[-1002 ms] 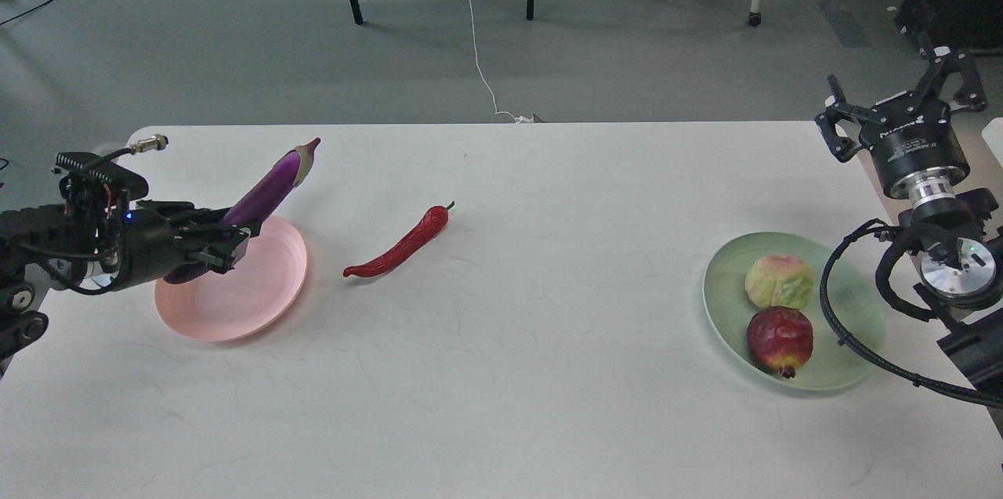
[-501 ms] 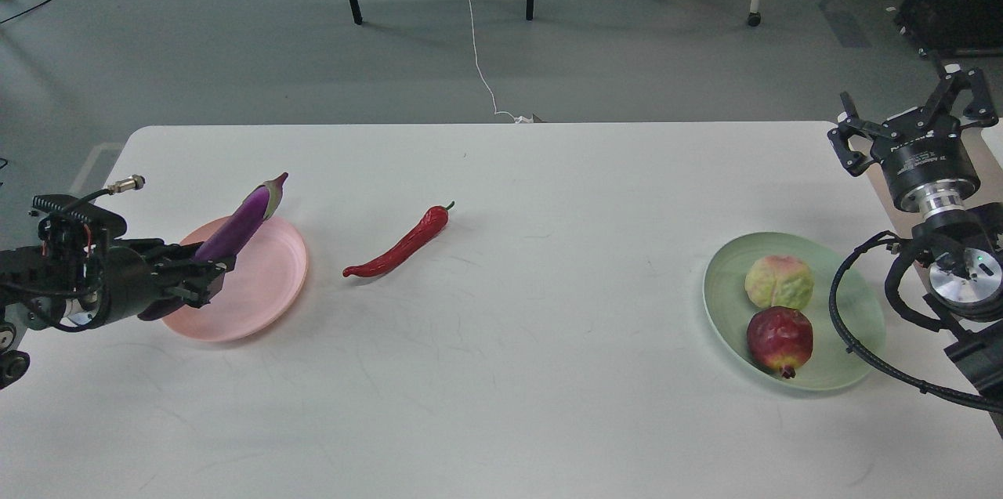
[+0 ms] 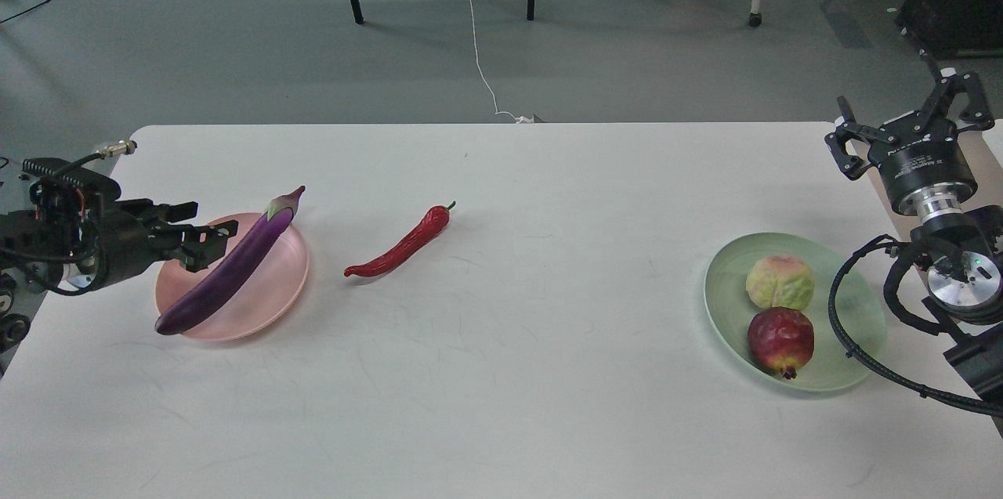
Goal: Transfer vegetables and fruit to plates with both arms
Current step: 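Reach the left hand to the red chili pepper and grasp it, then carry the chili pepper onto the pink plate beside the eggplant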
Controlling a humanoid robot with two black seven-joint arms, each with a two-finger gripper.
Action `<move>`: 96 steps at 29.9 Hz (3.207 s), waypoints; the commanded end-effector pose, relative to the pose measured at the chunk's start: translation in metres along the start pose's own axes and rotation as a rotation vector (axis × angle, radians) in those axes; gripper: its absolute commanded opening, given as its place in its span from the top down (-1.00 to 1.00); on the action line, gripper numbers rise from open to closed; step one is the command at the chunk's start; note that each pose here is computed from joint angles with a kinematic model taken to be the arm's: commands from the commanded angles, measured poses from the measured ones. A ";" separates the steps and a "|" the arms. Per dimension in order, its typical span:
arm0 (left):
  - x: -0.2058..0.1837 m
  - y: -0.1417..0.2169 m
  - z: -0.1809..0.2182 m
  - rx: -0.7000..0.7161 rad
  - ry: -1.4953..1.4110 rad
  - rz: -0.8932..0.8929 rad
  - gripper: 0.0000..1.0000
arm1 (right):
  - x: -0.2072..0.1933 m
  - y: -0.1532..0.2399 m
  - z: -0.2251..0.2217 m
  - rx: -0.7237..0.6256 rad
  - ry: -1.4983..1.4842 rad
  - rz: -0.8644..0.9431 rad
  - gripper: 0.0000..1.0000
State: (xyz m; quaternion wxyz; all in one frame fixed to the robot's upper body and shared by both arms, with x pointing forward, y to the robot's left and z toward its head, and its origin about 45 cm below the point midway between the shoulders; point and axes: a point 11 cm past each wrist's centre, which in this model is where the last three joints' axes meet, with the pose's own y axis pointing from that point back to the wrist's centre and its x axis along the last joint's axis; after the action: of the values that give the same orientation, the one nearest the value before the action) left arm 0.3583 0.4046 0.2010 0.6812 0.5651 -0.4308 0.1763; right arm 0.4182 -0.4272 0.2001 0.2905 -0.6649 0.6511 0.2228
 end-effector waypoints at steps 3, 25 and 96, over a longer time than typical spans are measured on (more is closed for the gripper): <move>0.045 -0.035 0.051 -0.119 -0.039 0.074 -0.30 | 0.002 0.001 -0.005 0.004 0.010 0.002 -0.98; -0.008 -0.115 0.149 -0.275 -0.206 -0.036 0.03 | 0.014 0.010 -0.002 -0.002 0.016 0.032 -0.99; -0.014 0.015 -0.030 -0.021 0.552 0.249 -0.96 | 0.014 0.004 -0.027 0.021 0.073 0.026 -0.98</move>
State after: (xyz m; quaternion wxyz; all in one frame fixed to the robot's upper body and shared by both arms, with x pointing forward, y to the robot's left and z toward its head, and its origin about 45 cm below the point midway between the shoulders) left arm 0.3369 0.4405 0.1822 0.7434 0.4825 -0.3365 0.3184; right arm 0.4100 -0.4525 0.2047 0.2656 -0.6636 0.6694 0.2022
